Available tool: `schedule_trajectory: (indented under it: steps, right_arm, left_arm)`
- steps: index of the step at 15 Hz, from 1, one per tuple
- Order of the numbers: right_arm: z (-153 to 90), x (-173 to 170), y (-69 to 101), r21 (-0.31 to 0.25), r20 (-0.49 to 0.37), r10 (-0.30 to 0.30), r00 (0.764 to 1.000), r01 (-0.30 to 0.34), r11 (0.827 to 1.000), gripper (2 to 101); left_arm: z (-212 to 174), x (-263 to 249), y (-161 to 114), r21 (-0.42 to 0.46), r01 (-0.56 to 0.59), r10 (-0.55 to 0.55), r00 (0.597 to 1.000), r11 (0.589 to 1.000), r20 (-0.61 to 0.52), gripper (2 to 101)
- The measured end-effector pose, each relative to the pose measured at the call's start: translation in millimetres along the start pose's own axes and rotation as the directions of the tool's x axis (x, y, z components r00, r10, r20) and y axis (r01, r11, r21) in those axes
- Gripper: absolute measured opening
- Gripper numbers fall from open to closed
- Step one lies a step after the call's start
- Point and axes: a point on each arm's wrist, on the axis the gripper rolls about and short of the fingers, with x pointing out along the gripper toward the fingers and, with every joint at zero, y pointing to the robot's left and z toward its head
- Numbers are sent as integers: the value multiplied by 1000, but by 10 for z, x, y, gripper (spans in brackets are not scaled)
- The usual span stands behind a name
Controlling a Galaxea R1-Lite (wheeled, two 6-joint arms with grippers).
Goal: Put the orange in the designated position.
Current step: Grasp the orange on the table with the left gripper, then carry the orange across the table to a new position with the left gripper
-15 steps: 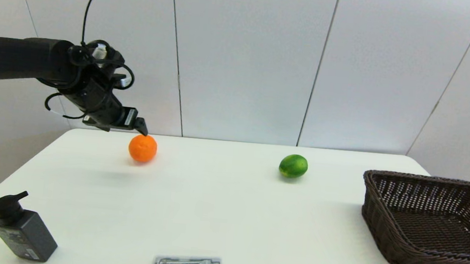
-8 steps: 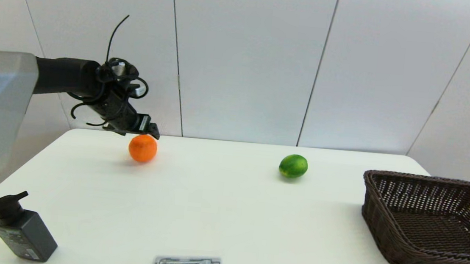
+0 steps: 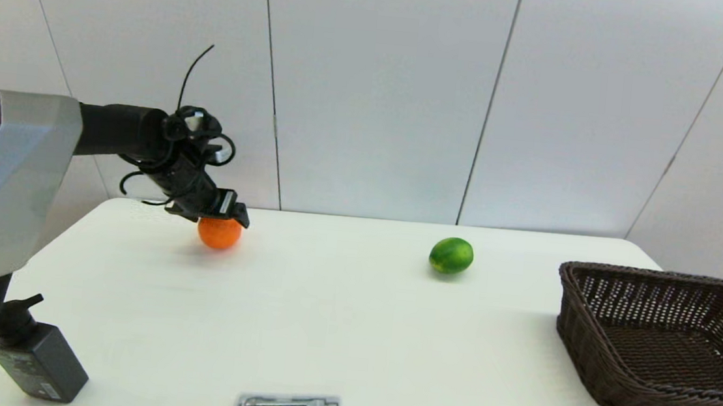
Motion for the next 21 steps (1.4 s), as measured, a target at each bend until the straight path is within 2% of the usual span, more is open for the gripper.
schedule_trajectory:
  steps: [5,7,8,9,16,21]
  right_arm:
    - [0,0,0,0,0,0,1000,0,1000,973]
    - [0,0,0,0,0,0,1000,0,1000,973]
    - [0,0,0,0,0,0,1000,0,1000,973]
    - [0,0,0,0,0,0,1000,0,1000,973]
    - [0,0,0,0,0,0,1000,0,1000,973]
    - [0,0,0,0,0,0,1000,0,1000,973]
  left_arm:
    - [-24,121,6,-3,-1,1,1000,1000,-23,1012]
    - [-31,152,2,-3,0,0,1000,1000,-29,806]
    - [-30,160,0,0,0,0,1000,1000,-28,735]
    - [-29,163,-5,1,0,0,1000,1000,-27,710]
    - [-8,59,-38,8,2,-2,1000,1000,-11,690]
    - [53,-543,-123,30,7,-10,995,1000,98,689]
